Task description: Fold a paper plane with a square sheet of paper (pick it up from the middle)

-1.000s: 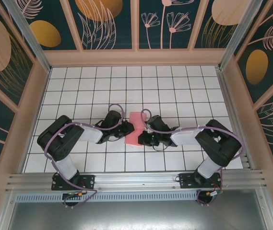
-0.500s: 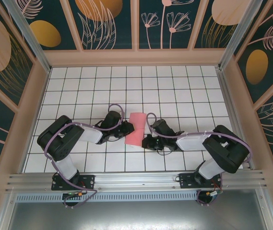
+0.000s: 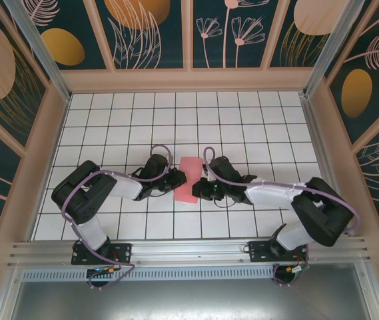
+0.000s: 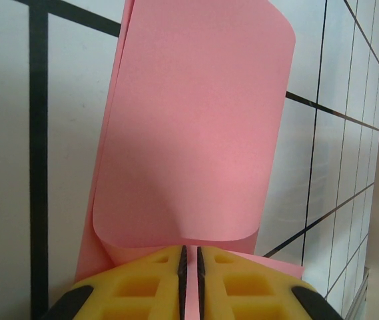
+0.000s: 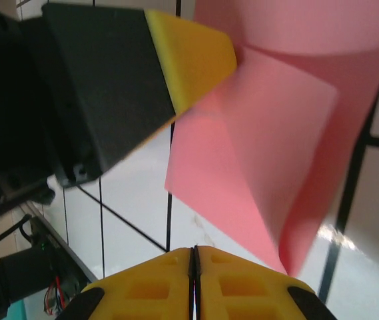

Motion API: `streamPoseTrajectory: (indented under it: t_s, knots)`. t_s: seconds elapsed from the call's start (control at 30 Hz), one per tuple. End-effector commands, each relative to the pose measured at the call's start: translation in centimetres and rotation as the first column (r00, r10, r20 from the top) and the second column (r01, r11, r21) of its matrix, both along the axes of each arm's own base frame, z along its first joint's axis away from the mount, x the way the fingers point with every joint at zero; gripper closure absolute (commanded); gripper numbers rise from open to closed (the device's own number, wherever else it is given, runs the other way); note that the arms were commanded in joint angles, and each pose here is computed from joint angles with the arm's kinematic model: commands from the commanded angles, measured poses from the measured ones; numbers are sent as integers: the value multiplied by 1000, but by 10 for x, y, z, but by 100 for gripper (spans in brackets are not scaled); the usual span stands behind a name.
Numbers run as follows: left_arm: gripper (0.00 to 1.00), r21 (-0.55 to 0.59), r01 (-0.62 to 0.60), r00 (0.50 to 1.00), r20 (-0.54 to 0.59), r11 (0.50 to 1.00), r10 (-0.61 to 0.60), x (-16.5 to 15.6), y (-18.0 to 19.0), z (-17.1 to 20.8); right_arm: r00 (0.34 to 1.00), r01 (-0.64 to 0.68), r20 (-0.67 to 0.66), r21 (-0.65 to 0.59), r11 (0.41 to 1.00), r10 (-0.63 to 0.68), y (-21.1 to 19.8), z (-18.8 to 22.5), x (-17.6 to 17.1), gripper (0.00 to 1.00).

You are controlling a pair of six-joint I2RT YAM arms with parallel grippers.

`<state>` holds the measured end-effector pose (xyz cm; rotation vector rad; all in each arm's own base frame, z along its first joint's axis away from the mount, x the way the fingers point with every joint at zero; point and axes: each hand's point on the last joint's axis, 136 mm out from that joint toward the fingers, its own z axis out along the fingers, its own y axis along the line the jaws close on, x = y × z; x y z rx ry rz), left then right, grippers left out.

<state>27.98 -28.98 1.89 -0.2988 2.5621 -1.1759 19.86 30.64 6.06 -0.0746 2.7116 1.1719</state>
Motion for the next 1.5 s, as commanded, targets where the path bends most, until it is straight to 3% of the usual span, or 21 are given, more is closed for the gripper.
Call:
streamPoseTrajectory:
  t_s: [0.0, 0.23, 0.4, 0.6, 0.8, 1.17, 1.47]
  knots:
    - [84, 88, -11, 998, -58, 996, 16, -10, 16, -22, 1000, 8, -19, 9, 1000, -8, 10, -3, 10, 87]
    - [82, 73, -2, 999, -41, 997, 5, -7, 12, -14, 998, 13, -64, -85, 996, -19, -3, -36, 10, 87]
    - [79, 51, 7, 1000, 25, 999, -9, 0, 8, 11, 993, 14, -118, -94, 996, -25, -16, -55, -1, 88]
    - [71, 30, 5, 996, 93, 1000, -8, 2, 9, 42, 988, 6, -152, -106, 994, -22, -19, -67, -8, 90]
    - [72, -1, 39, 993, 111, 999, -38, -11, 3, 57, 988, 3, -152, -146, 989, -25, -22, -70, -6, 90]
    - [78, 59, 100, 993, 57, 993, -103, -13, -26, 23, 987, -1, -158, -177, 984, -27, -27, -76, -8, 91]
    - [81, 254, 17, 1000, -1, 967, -18, -15, 11, -32, 984, -21, -177, -254, 967, -25, -34, -89, -11, 96]
